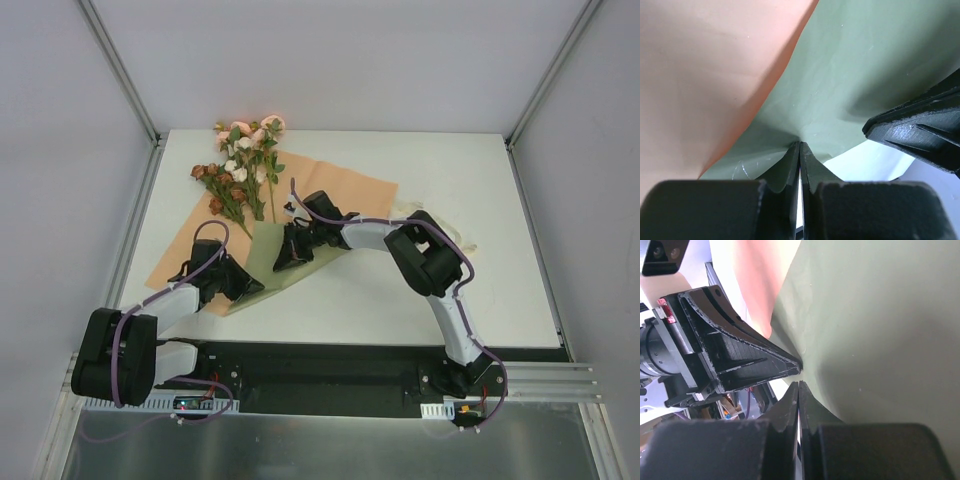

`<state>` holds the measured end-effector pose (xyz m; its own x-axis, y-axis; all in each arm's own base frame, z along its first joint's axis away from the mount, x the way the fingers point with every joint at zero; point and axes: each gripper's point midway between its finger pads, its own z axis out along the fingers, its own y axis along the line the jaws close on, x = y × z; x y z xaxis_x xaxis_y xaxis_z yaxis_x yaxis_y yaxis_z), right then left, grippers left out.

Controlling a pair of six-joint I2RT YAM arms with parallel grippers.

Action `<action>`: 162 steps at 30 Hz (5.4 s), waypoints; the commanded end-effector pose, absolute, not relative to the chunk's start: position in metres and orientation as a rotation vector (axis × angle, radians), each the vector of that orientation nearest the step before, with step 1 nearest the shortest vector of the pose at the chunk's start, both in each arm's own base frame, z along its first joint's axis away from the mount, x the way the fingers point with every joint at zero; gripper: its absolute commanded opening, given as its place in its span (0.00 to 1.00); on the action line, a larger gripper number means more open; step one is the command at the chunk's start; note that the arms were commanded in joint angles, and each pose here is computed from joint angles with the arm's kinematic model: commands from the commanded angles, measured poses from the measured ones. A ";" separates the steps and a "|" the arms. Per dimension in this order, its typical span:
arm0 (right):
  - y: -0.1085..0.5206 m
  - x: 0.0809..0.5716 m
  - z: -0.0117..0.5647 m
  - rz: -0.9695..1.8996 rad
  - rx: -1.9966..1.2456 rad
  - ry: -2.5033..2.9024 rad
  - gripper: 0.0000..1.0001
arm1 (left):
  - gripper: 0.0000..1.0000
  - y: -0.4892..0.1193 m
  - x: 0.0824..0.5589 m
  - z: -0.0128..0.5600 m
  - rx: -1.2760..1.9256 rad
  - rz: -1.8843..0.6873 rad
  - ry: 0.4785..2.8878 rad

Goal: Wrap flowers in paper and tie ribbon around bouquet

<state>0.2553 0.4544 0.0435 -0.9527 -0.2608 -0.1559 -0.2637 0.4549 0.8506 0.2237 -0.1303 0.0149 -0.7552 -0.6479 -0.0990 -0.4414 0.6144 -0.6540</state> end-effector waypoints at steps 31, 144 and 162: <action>0.483 0.236 0.007 1.547 -0.531 2.802 0.01 | 0.00 -0.091 0.133 -0.012 -1.485 -0.566 2.516; 0.339 0.281 0.090 1.426 -0.386 2.674 0.13 | 0.00 -0.236 0.311 0.093 -0.008 -0.622 2.505; 0.325 0.255 0.060 1.313 -0.415 2.720 0.00 | 0.00 -0.244 0.308 0.103 0.013 -0.697 2.496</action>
